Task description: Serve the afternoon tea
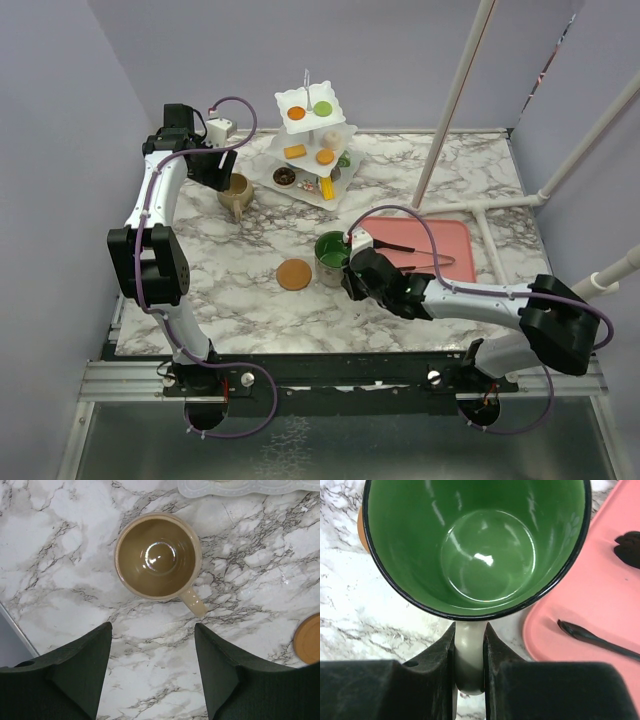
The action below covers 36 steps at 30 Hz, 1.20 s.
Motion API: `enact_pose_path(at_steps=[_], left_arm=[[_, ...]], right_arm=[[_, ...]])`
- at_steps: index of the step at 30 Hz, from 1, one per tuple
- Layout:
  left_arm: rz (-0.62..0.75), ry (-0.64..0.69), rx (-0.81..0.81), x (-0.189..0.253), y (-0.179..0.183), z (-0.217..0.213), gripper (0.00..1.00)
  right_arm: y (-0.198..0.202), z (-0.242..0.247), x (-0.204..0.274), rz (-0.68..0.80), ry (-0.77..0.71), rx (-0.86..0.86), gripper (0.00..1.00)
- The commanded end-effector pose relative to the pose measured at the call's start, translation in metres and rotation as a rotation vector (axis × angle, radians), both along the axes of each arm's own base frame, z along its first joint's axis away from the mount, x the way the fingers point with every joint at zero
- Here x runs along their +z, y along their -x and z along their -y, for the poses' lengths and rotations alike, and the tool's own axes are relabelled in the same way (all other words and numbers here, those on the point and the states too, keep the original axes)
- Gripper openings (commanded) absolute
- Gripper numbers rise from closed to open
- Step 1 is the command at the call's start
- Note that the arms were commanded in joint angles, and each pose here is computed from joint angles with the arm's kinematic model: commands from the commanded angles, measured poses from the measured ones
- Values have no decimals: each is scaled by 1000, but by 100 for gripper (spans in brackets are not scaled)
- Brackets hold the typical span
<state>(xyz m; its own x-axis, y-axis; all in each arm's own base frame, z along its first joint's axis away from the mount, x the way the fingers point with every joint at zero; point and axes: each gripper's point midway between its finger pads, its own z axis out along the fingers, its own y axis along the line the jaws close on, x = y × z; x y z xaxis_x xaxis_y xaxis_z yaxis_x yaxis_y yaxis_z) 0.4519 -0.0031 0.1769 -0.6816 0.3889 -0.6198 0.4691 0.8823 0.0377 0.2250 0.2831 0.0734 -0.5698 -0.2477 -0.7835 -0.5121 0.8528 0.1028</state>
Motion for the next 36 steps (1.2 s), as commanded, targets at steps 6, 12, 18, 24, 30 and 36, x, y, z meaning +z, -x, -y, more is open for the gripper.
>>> enact_pose_path(at_steps=[6, 12, 18, 24, 30, 36], left_arm=[[60, -23, -1, 27, 0, -6, 69], [39, -2, -2, 21, 1, -3, 69], [22, 1, -6, 16, 1, -2, 70], [14, -2, -1, 12, -1, -5, 73], [-8, 5, 28, 9, -12, -16, 74], [-38, 43, 47, -5, -23, -13, 73]], right_arm=[[1, 11, -53, -40, 44, -84, 1], [-13, 16, -45, 26, 92, -118, 1], [-32, 12, -37, 77, 172, -105, 1], [-52, 14, -45, 60, 212, -117, 3], [-53, 18, -32, 90, 158, -154, 25], [-59, 15, 10, 157, 95, -169, 69]])
